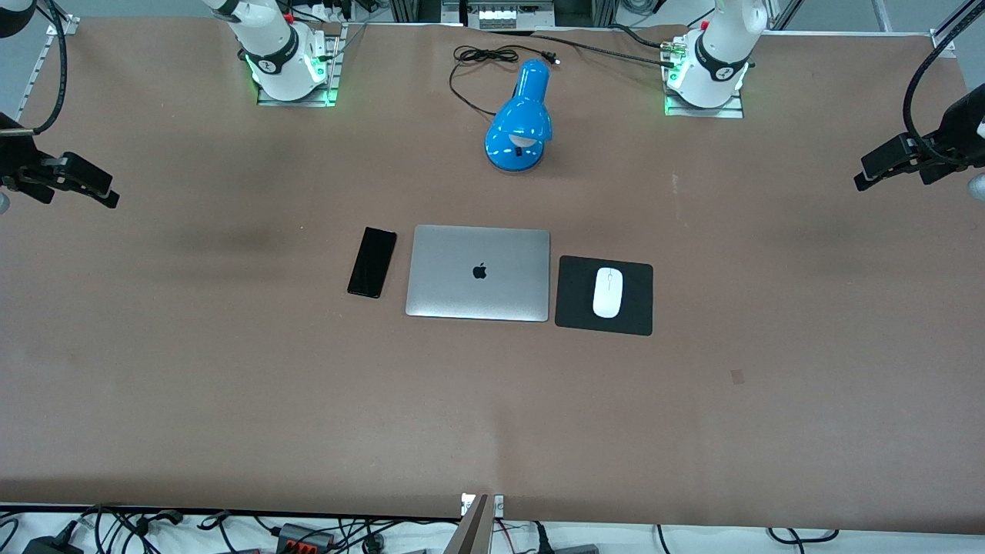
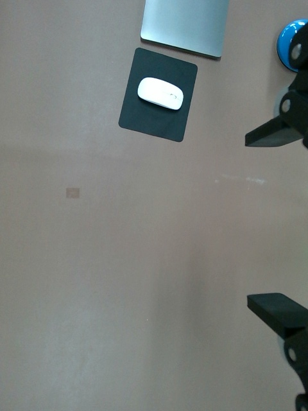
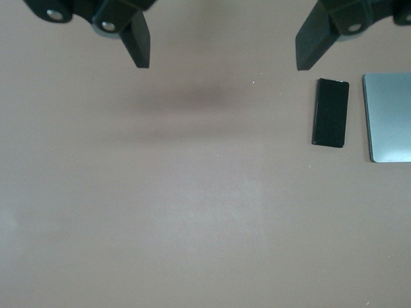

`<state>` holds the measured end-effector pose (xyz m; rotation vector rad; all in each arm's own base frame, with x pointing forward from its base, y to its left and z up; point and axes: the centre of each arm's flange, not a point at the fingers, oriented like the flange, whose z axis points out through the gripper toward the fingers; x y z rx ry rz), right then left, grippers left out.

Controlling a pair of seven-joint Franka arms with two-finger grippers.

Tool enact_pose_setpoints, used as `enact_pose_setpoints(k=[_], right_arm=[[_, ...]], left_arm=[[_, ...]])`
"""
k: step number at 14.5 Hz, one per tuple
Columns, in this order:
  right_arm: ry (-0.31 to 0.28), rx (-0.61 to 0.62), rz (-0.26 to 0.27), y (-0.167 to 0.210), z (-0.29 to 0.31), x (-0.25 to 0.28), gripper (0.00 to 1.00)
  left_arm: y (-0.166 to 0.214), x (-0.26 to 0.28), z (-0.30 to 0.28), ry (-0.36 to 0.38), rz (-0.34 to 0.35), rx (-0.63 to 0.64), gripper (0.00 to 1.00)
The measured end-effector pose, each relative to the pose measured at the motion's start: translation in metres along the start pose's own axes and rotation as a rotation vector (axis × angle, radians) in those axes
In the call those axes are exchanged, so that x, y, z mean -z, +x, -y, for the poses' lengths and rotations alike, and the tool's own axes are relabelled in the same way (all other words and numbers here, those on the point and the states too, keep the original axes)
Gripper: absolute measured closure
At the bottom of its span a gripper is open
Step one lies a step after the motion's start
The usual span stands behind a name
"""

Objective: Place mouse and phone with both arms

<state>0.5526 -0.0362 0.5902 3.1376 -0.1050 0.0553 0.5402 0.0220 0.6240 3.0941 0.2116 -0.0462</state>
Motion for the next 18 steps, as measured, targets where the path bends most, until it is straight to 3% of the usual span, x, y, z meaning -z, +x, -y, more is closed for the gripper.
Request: enact_pose_setpoints(k=[18], right_arm=[[0.002,0.005,-0.004,-0.0136,0.0018,0.0011,0.0]], left_arm=[[0.0004,-0.0001,0.0025,0.0,0.0,0.005,0.0]])
